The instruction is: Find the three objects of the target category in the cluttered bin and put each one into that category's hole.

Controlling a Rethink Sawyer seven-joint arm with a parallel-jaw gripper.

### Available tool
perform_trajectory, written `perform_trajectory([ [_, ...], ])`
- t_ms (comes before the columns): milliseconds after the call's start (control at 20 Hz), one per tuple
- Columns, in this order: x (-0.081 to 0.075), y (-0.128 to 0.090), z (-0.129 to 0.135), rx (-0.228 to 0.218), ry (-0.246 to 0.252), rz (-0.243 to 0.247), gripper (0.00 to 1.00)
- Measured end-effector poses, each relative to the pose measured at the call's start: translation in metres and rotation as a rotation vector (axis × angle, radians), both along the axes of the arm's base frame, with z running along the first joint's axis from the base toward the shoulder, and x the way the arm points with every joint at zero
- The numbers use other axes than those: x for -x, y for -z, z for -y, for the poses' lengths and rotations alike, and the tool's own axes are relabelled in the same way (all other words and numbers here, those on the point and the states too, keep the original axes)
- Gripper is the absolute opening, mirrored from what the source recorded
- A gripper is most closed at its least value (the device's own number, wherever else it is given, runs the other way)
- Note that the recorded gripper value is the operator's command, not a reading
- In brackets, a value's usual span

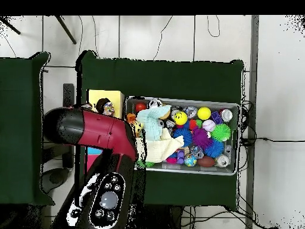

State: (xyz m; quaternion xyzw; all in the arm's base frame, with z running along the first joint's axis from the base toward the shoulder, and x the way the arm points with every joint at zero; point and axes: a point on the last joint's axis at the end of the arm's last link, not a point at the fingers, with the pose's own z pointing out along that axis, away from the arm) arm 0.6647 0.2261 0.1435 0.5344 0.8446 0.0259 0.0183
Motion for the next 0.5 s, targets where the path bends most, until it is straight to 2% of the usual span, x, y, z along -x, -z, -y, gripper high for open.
perform_trajectory([
  [500, -0.007, -0.008, -0.013, -0.004, -0.022, 0.022, 1.0],
])
